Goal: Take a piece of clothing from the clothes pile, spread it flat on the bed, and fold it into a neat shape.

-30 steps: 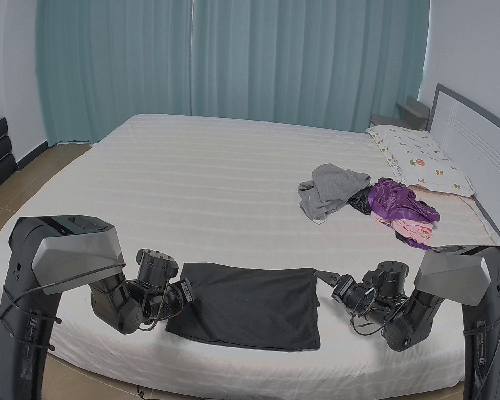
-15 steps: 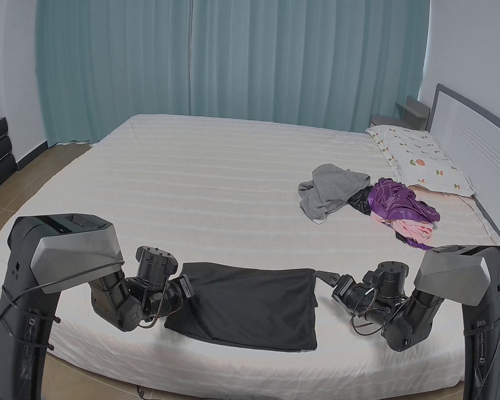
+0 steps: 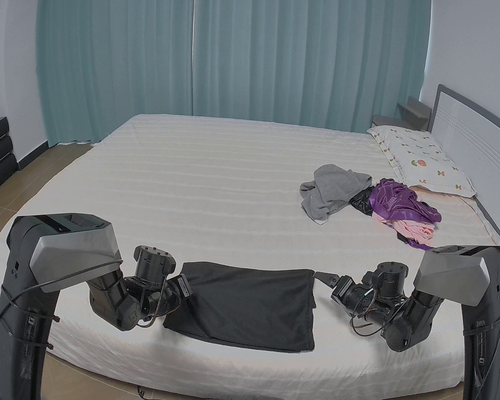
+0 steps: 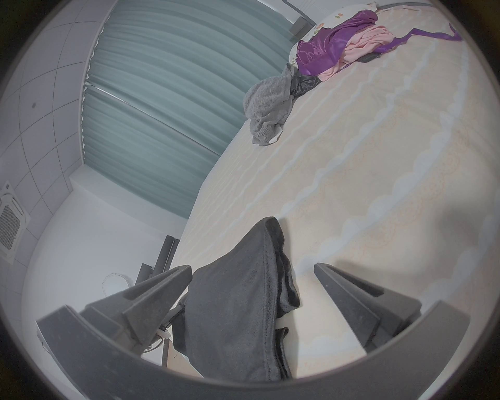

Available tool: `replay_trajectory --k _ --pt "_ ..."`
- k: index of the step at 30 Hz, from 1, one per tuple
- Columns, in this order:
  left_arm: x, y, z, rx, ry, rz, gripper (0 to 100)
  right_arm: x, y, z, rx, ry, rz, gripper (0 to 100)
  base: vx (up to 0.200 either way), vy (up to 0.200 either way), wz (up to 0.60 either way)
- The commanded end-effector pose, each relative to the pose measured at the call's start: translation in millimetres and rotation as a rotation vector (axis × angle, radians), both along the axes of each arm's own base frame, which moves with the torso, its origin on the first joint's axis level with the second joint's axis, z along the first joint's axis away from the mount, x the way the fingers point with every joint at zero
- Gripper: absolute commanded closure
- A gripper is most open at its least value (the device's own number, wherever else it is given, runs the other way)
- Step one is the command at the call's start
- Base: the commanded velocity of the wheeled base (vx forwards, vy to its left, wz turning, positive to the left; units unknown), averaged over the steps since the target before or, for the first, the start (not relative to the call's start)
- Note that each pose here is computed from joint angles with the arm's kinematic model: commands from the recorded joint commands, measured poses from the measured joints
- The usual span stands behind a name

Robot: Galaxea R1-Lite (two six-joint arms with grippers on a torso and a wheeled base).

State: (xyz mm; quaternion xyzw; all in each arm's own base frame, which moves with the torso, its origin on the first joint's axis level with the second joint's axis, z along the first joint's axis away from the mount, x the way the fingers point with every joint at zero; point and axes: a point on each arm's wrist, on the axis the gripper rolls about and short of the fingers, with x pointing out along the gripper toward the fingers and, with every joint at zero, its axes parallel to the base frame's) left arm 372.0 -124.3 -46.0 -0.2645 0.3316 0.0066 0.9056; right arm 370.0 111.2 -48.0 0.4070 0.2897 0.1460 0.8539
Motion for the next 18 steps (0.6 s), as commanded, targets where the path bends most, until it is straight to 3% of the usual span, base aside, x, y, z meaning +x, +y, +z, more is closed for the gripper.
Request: replay_trajectory --k 1,18 --pt "0.8 1.6 0.8 -0.001 -0.003 0.004 100 -0.1 0.0 -0.7 -0.001 0.001 0.000 0 0.000 0.200 0.00" --pt "2.1 3.4 1.3 0.007 -0.009 0.021 100 -0.4 0.0 -0.8 -0.001 0.001 0.000 0 0.000 0.200 0.00"
